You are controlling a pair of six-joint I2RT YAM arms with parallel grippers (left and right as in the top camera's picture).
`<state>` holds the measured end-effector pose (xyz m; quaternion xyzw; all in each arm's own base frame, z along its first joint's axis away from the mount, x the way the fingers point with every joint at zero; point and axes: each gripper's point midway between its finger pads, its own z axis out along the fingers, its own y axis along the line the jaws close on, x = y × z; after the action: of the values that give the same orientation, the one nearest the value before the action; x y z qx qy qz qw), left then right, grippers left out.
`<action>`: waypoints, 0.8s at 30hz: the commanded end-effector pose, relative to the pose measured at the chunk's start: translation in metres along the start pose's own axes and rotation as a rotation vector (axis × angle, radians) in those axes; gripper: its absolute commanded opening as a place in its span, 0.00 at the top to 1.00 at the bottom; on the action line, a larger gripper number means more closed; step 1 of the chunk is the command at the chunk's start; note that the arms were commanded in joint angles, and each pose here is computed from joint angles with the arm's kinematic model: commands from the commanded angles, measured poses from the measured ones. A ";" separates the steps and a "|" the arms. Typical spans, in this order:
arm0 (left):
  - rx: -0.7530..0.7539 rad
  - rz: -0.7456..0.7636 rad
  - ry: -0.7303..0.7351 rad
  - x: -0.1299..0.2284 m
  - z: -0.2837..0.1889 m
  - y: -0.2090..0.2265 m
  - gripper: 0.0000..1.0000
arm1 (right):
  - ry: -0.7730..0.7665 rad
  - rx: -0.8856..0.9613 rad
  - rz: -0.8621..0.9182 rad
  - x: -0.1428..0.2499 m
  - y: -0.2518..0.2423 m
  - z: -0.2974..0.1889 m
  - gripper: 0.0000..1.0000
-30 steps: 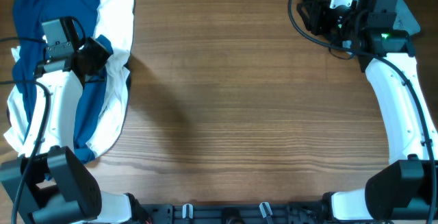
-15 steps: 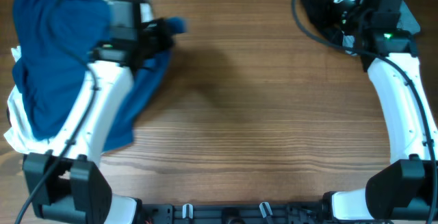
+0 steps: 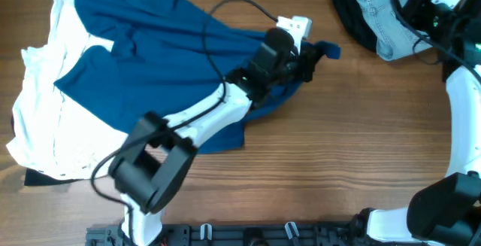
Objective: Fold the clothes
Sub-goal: 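Pull the teal shirt out of the pile toward the table center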
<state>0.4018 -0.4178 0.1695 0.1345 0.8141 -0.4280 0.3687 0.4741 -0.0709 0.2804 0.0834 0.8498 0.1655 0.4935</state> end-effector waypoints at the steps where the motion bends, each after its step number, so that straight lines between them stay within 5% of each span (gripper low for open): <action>1: 0.085 -0.071 -0.055 -0.017 0.001 -0.022 0.96 | -0.057 0.003 0.007 -0.021 -0.005 -0.021 0.50; 3: 0.112 -0.067 -0.059 -0.023 0.001 -0.031 0.92 | -0.061 -0.002 0.016 -0.023 -0.010 -0.024 0.49; 4: 0.114 -0.066 -0.061 -0.025 0.001 -0.033 0.60 | -0.062 -0.009 0.019 -0.023 -0.011 -0.025 0.46; 5: 0.110 -0.067 -0.061 -0.028 0.000 -0.033 0.18 | -0.061 -0.019 0.021 -0.023 -0.011 -0.026 0.44; 6: 0.101 -0.071 -0.060 -0.030 -0.002 -0.030 0.00 | -0.060 -0.022 0.022 -0.023 -0.010 -0.026 0.41; 10: 0.000 -0.074 -0.065 -0.060 -0.036 0.002 0.00 | -0.048 -0.073 0.013 -0.020 -0.002 -0.026 0.26; 14: -0.171 -0.094 -0.074 -0.100 -0.116 0.048 0.00 | 0.017 -0.186 -0.025 -0.004 0.026 -0.023 0.01; 19: -0.492 -0.283 -0.157 -0.129 -0.284 0.134 0.00 | 0.250 -0.216 -0.096 0.062 0.080 -0.005 0.00; 24: -0.690 -0.499 -0.171 -0.105 -0.366 0.194 0.00 | 0.438 0.005 -0.170 0.120 0.081 0.019 0.00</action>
<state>0.4104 -0.0382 0.2773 -0.1925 0.8773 -0.2411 0.3677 0.4248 0.0530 0.2280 -0.0296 0.9139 0.2332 0.3310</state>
